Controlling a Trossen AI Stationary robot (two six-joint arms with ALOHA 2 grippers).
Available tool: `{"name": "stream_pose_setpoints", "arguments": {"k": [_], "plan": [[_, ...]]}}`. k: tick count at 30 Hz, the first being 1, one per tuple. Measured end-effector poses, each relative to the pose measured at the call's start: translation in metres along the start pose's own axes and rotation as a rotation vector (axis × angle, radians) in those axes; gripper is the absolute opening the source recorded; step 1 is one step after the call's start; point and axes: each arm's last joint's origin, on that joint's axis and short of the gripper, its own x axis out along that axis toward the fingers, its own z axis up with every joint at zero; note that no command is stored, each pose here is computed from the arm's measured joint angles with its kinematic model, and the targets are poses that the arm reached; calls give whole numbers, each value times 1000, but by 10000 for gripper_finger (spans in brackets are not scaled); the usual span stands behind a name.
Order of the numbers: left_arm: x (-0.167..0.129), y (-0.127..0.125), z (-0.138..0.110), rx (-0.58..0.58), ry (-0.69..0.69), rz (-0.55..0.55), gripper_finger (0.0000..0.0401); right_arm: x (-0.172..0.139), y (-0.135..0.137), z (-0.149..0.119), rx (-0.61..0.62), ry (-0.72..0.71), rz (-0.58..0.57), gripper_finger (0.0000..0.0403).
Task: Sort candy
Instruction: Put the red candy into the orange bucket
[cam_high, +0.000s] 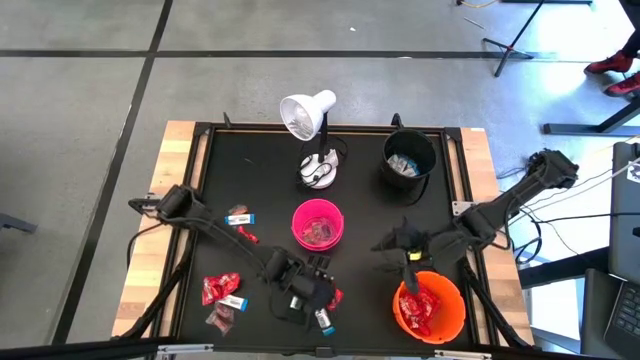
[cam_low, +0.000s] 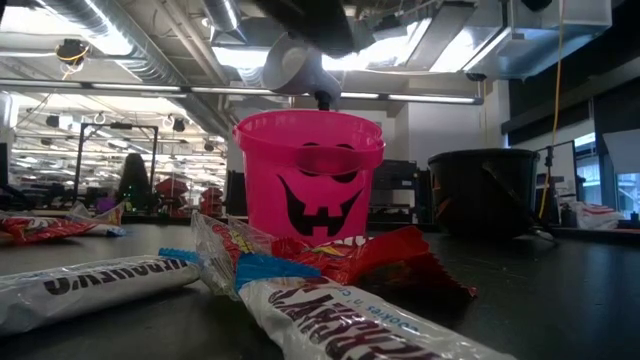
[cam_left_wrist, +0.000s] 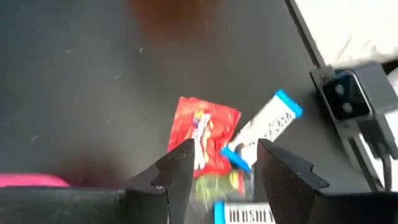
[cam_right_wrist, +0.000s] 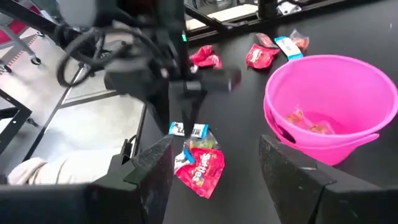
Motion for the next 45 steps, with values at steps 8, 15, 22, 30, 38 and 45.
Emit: {"name": "stream_pose_setpoints", "arguments": {"k": [8, 15, 22, 30, 38, 45], "plan": [[33, 20, -24, -38, -51, -20, 165, -4, 0, 5, -37, -36, 12, 227], [53, 31, -48, -29, -54, -27, 165, -4, 0, 5, -37, -38, 9, 227], [61, 32, -61, -29, -55, -25, 165, -4, 0, 5, -38, -38, 9, 227], [74, 32, -65, -5, -71, -26, 165, -5, 0, 5, -37, -39, 9, 227], [83, 31, -67, -3, -65, -20, 156, -5, 0, 5, -37, -39, 9, 227], [81, 31, -67, -3, -65, -9, 57, -5, 0, 5, -38, -39, 9, 227]]}}
